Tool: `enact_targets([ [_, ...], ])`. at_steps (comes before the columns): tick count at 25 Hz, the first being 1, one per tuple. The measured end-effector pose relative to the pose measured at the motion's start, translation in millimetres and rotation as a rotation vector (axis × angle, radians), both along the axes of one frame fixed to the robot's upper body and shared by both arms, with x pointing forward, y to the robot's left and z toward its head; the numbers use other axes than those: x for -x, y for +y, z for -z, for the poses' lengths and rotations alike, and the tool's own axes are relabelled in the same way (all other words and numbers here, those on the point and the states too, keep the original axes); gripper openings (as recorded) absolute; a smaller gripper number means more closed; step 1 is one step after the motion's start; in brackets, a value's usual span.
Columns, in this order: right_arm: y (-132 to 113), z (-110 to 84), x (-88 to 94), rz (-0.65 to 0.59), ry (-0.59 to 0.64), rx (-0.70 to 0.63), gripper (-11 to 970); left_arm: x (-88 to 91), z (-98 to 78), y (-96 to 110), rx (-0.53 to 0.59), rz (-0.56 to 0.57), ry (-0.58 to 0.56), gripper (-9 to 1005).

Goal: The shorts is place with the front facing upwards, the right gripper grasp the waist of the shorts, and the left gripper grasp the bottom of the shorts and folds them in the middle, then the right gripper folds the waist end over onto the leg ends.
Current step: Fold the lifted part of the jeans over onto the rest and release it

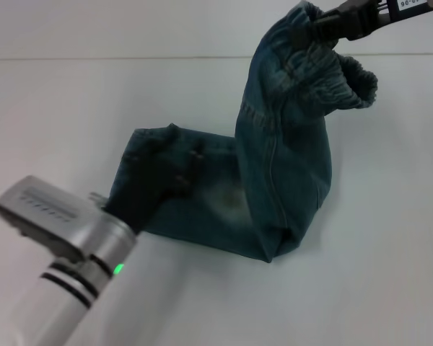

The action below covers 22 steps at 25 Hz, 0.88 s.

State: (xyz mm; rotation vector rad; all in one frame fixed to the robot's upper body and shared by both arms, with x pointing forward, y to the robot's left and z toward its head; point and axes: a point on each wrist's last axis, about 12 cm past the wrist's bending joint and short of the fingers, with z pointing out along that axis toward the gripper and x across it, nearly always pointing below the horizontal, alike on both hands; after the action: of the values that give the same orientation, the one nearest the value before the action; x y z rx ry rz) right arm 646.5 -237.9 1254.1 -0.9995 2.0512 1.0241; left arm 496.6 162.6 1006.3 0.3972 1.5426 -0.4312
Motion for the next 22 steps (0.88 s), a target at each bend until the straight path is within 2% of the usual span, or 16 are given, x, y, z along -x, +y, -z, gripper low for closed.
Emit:
enact_targets([
  [3,3.7,1.9,-3.7,0.009,-0.016,-0.007,165,-1.7,2.2,21.8,0.037,-0.070,0.011,316],
  [8,26.2,16.0,-14.0,0.001,-0.049,-0.031,171,5.0,-2.4,68.0,0.184,-0.178,-0.019,563],
  [12,63.4,28.4,-15.8,-0.077,-0.063,-0.005,176,15.0,-3.1,98.1,0.260,-0.280,-0.036,618],
  [15,97.1,36.6,-11.5,-0.146,-0.064,0.054,180,25.9,-0.2,116.1,0.275,-0.340,-0.035,645],
  [20,145.2,53.6,-6.8,-0.169,-0.077,0.184,187,35.7,5.9,128.1,0.266,-0.405,-0.011,644],
  [22,154.6,58.7,-5.8,-0.173,-0.091,0.218,189,36.8,7.4,129.1,0.264,-0.415,-0.003,643],
])
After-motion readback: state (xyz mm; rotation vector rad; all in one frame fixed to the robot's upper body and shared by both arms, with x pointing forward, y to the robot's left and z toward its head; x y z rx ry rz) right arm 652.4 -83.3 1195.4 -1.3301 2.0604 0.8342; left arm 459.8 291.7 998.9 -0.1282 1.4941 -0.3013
